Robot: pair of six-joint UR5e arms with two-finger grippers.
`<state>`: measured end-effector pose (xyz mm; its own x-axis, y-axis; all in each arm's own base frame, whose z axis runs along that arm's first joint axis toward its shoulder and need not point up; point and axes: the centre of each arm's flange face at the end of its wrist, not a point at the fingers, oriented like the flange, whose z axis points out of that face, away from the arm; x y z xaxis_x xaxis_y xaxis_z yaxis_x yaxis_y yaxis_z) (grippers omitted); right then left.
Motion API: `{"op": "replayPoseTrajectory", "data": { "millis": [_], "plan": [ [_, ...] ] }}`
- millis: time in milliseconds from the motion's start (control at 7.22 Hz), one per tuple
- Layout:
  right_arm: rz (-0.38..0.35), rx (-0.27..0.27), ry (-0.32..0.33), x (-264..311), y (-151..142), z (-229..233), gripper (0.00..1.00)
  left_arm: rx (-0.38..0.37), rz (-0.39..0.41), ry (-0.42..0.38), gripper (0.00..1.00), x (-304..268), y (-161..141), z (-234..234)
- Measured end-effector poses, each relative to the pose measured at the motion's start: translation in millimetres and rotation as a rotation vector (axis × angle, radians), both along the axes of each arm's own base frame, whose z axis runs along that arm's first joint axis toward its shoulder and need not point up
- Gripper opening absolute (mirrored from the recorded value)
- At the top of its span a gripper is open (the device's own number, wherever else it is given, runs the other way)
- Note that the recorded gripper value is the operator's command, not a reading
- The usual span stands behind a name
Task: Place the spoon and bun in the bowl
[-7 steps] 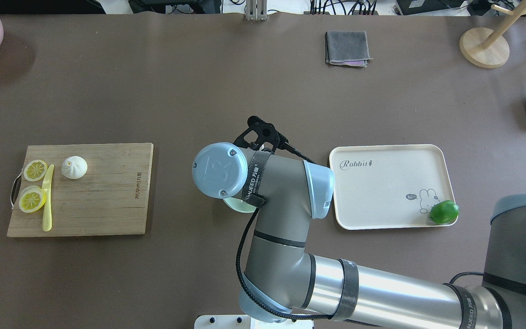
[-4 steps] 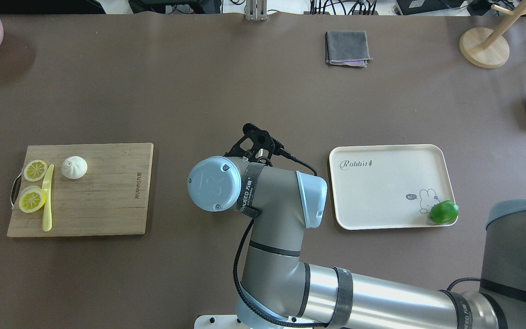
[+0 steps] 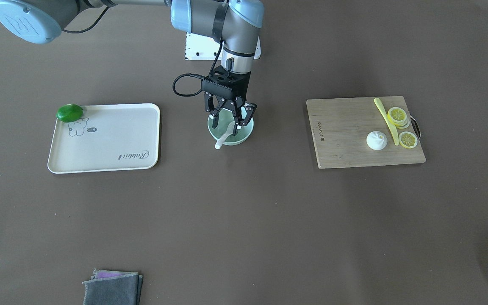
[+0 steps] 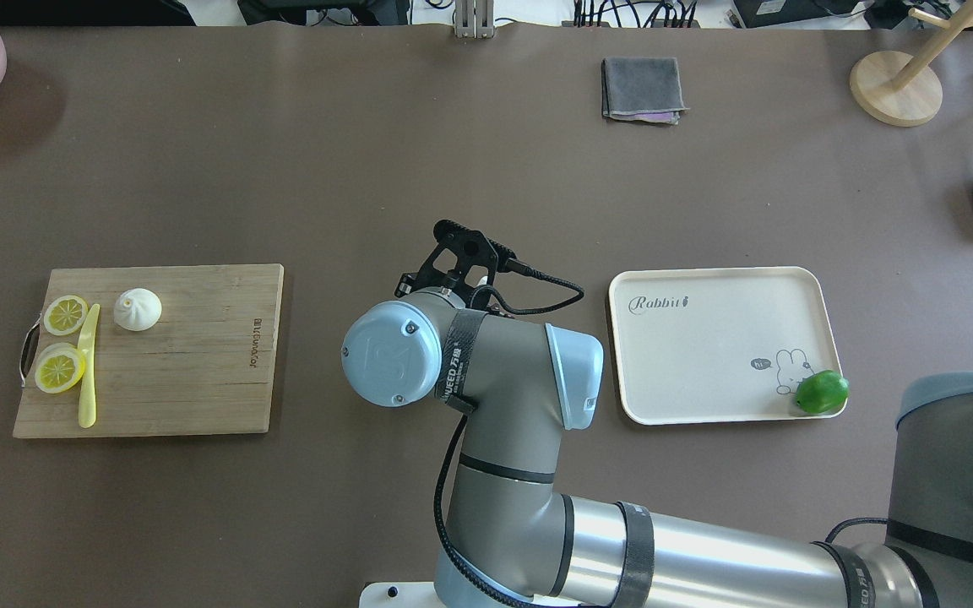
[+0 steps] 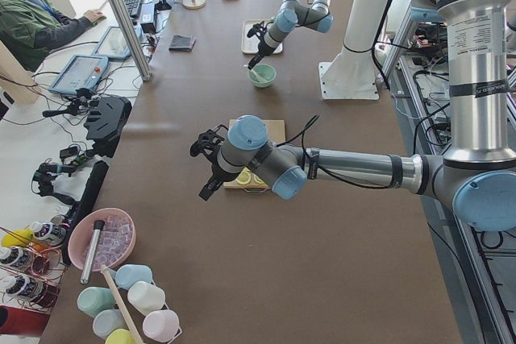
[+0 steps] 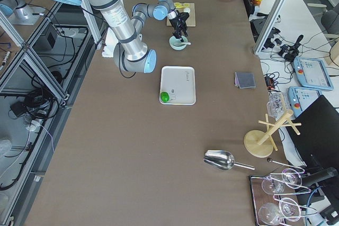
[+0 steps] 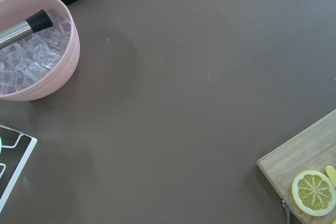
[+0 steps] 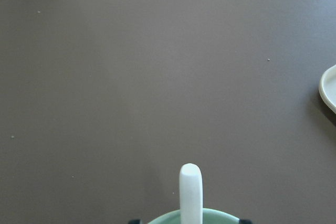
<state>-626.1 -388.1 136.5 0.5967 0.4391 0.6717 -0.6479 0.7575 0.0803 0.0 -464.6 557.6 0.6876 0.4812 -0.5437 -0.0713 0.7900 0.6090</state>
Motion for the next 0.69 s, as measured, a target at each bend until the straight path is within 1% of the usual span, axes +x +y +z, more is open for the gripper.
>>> {"op": "replayPoseTrajectory", "data": {
  "millis": [138, 277, 415, 554, 692],
  "plan": [
    [-0.04, 0.009, 0.008, 14.5, -14.4, -2.3, 1.0, -0.024, -0.008, 0.045, 0.99, 10.2, -1.6, -9.7],
    [-0.096, 0.01, 0.015, 32.7, -31.8, -2.1, 1.0, -0.071, -0.026, 0.121, 1.0, 30.3, -2.0, -23.4],
    [-0.173, 0.014, 0.017, 59.5, -49.2, 2.9, 1.0, -0.136, -0.051, 0.206, 1.0, 58.5, -0.3, -38.0],
    [-0.256, 0.029, 0.01, 97.3, -65.0, 15.1, 1.0, -0.193, -0.061, 0.261, 1.0, 88.8, 1.6, -50.6],
    [-0.342, 0.046, 0.004, 140.3, -80.7, 32.9, 1.0, -0.219, -0.056, 0.273, 1.0, 117.3, 4.2, -57.3]
  ]
}}
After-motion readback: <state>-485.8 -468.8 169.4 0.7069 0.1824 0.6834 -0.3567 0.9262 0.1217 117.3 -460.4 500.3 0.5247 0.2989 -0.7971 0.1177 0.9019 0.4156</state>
